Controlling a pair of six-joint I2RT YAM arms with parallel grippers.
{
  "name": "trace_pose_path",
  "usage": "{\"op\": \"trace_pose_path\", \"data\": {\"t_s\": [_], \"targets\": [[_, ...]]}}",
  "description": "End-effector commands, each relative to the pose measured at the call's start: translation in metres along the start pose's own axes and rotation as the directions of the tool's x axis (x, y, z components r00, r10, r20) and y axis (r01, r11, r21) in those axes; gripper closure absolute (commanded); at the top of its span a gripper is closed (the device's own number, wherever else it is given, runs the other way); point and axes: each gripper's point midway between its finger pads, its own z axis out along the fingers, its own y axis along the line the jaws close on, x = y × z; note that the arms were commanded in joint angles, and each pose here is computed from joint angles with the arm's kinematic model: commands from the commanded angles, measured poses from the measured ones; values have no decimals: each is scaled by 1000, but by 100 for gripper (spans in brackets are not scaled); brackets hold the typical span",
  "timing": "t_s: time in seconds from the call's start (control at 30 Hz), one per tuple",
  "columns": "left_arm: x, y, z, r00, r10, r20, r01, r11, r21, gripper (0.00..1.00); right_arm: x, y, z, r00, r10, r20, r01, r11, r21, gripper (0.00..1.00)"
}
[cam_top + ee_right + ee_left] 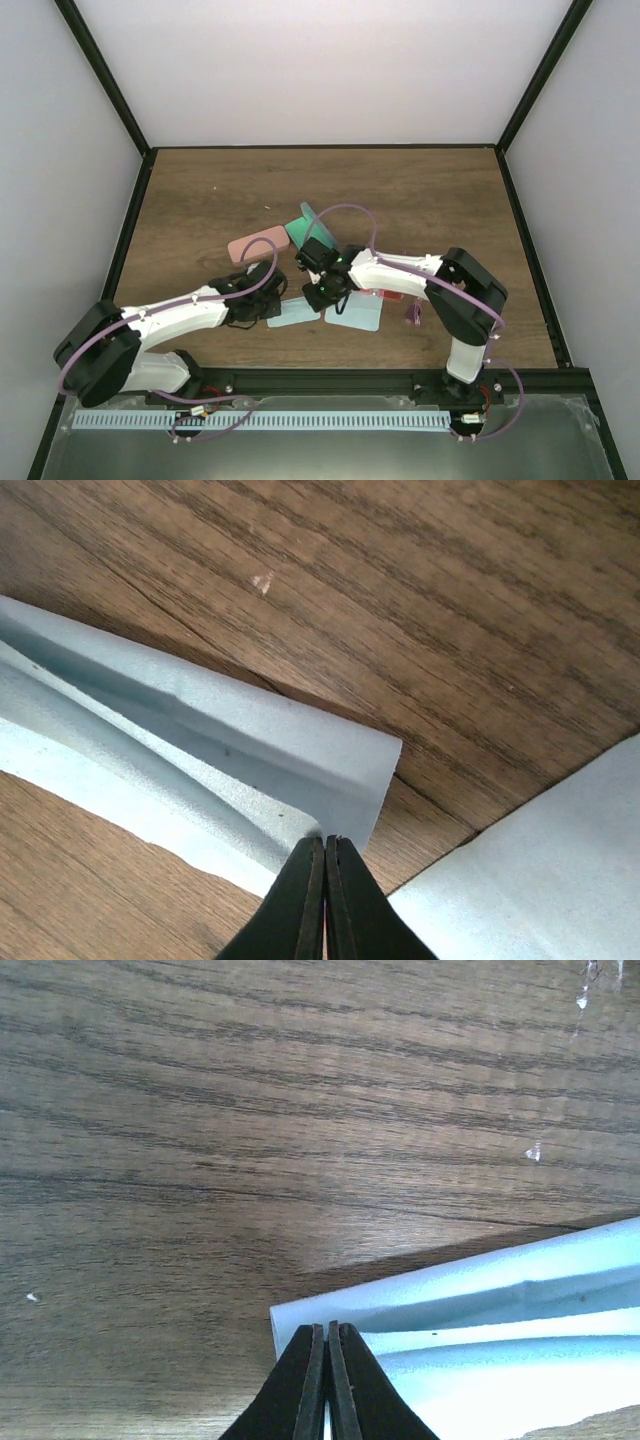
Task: Organize the sunglasses
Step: Fold the glasses cleaning cloth at the center of the board.
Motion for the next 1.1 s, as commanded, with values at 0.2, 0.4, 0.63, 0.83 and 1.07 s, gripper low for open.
{"op": "trace_pose_path", "data": {"t_s": [0.2, 0.4, 0.63, 0.83, 1.07], "targets": [[4, 9, 3, 1000, 3, -12, -4, 999, -51, 96, 10, -7, -2, 1000, 2, -13, -2, 1000, 29, 99], [5, 13, 5, 1000, 4, -14, -5, 998, -69, 96, 10, -6, 1, 1000, -2, -17, 3, 1000, 23, 99], [2, 15, 4, 1000, -7, 3, 7, 996, -84, 71, 9, -2, 0, 1000, -8, -20, 8, 1000, 4, 96], [-3, 14, 1, 1000, -11, 24, 12, 997, -82, 57, 8, 0, -3, 1000, -17, -14, 17, 1000, -5, 92], [-11, 11, -4, 998, -20, 53, 24, 997, -79, 57, 6, 8, -4, 999, -37, -10, 37, 998, -46, 94]]}}
